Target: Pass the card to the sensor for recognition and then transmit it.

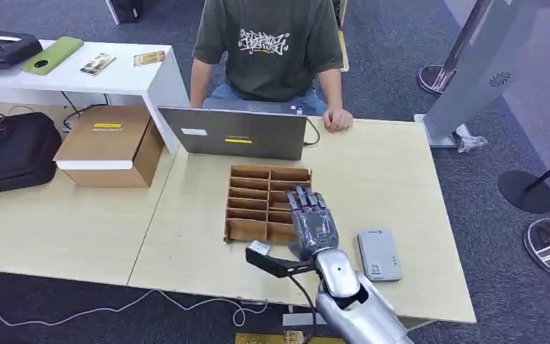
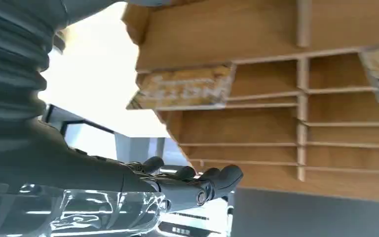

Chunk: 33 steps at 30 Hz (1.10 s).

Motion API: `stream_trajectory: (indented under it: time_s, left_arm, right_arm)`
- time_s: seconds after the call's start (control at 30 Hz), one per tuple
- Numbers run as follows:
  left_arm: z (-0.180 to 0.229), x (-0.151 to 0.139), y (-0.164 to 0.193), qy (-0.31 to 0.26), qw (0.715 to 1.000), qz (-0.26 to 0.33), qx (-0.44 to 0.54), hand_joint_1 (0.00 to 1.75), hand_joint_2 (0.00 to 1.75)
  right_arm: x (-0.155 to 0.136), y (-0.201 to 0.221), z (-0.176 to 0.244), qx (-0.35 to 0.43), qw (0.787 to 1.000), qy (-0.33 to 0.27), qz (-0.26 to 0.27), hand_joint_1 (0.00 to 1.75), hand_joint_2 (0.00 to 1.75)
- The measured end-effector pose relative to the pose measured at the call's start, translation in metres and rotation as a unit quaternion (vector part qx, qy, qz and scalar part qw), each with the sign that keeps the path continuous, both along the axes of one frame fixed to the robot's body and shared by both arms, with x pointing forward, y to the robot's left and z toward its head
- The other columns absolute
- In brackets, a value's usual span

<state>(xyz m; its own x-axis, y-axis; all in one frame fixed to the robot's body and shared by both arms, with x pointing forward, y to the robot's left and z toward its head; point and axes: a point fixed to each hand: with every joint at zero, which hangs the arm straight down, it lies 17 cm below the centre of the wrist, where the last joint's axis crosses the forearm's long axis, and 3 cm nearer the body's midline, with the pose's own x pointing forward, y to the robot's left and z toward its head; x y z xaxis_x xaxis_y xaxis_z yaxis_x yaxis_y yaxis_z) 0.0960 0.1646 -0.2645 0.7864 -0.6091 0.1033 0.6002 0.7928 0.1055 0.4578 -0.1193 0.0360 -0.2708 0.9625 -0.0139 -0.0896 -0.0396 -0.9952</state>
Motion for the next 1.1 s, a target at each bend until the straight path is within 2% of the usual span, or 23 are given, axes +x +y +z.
stream_trajectory:
  time_s: [0.23, 1.1]
  left_arm:
    - [0.0, -0.001, 0.001, 0.003, 1.0, 0.009, 0.0, 0.0, 0.0]
    - [-0.001, -0.002, 0.003, 0.006, 1.0, 0.016, -0.001, 0.0, 0.0]
  right_arm:
    - [-0.005, -0.013, -0.008, -0.008, 1.0, 0.004, -0.008, 0.0, 1.75]
    - [-0.001, -0.016, 0.0, 0.002, 1.0, -0.012, -0.013, 0.0, 1.75]
